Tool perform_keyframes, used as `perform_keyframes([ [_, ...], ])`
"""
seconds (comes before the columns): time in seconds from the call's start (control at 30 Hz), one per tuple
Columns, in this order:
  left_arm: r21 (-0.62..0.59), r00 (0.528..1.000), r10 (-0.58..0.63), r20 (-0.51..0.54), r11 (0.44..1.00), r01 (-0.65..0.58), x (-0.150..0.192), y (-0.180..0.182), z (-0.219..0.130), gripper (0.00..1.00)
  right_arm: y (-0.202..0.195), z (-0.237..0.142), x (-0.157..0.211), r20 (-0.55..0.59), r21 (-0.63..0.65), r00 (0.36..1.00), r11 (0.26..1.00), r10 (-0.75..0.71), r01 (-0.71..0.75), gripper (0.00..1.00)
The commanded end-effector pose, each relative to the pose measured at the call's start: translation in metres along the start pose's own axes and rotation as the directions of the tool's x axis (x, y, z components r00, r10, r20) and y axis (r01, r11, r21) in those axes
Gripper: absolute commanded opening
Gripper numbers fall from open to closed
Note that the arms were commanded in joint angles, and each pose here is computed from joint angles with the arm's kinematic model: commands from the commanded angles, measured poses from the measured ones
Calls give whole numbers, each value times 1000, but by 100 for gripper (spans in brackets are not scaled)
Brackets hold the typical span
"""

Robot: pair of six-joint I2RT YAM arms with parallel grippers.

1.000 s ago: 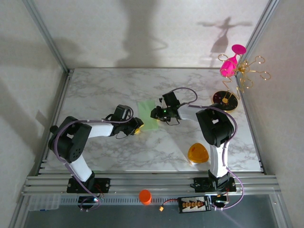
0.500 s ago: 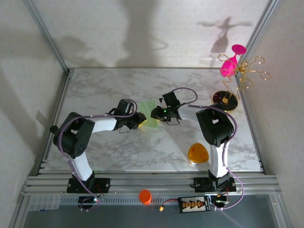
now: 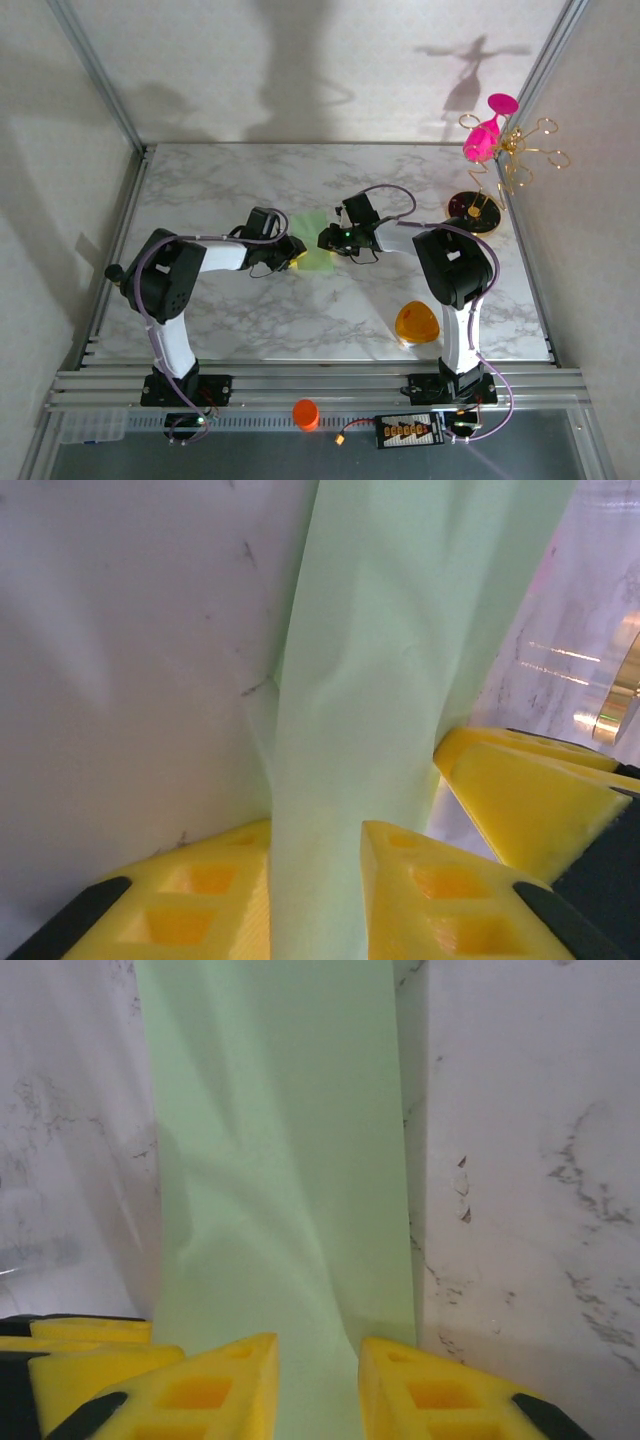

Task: Fold a paper plane with a square sheet of paper (pick it up from the middle)

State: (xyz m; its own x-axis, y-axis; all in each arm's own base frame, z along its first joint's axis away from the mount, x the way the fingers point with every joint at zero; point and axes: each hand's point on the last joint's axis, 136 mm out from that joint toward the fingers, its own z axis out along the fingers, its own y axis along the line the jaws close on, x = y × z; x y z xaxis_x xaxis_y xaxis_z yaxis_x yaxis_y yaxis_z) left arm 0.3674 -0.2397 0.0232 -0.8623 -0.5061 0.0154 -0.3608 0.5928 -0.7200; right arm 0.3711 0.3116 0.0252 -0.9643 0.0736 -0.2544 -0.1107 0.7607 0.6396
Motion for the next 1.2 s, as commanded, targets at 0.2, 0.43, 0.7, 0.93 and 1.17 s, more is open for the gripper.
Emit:
perform_keyframes([
  [0.2, 53, 999, -36, -4, 998, 36, -9, -5, 2, 12, -10, -8, -1, 30, 24, 999, 1000, -12, 11, 37],
  [0.43, 57, 997, -73, 1, 996, 72, -9, -7, -2, 0, 24, -46, -35, 205, 16, 956, 977, -211, 212, 55],
  [0.7, 68, 992, -124, 3, 990, 123, -10, -18, -9, 0, 51, -84, -40, 381, 120, 731, 814, -566, 568, 68],
  [0.93, 43, 989, -145, -3, 989, 145, -9, -15, -9, 0, 73, -65, 2, 339, 120, 517, 581, -786, 805, 55],
  [1.17, 25, 989, -150, -11, 988, 150, -7, -11, -7, 0, 70, -34, 37, 223, 181, 373, 414, -901, 892, 60],
])
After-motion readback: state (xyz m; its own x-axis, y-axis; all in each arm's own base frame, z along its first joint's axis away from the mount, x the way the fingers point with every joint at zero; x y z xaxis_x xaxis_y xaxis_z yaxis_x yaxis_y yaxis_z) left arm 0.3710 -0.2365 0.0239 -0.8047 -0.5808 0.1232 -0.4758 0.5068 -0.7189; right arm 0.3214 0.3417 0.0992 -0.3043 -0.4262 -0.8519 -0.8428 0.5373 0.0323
